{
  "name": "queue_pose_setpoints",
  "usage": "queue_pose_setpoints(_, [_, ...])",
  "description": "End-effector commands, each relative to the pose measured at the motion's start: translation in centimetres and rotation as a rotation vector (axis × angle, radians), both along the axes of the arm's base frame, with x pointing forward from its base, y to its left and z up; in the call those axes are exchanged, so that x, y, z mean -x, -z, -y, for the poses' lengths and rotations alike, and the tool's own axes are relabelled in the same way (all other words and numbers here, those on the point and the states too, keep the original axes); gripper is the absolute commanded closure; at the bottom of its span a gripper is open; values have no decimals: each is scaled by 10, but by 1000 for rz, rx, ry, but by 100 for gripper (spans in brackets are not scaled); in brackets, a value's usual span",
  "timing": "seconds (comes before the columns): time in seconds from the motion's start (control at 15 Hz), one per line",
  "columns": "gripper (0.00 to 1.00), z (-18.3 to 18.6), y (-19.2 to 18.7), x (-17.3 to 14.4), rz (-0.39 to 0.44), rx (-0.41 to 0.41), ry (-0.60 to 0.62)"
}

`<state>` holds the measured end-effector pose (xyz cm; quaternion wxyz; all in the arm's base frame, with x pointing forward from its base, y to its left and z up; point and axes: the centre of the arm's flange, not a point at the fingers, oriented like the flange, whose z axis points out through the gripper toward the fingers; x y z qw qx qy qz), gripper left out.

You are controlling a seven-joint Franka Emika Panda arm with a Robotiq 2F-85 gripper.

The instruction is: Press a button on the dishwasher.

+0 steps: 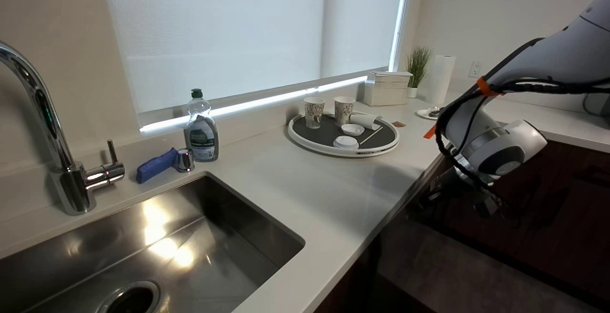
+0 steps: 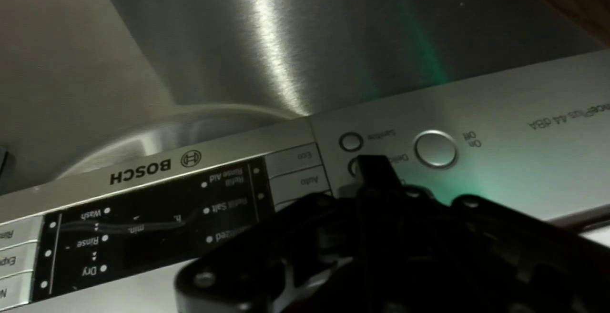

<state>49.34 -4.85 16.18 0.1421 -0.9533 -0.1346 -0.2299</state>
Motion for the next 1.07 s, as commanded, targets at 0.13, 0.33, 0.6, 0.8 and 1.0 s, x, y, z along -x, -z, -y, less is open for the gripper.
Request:
queue_pose_setpoints(0.13, [100,-6,-1,-20,-1,28,-54])
queue_pose_setpoints(0.33, [100,-6,-2,-20,-7,45,-84])
queue_pose_setpoints(0.6, [100,-8,-3,-19,-31,96,-147])
queue_pose_setpoints(0.8, [100,-9,-4,-21,-37,118,-176])
queue_pose_setpoints(1.0, [100,-10,-6,-22,-41,132,-198])
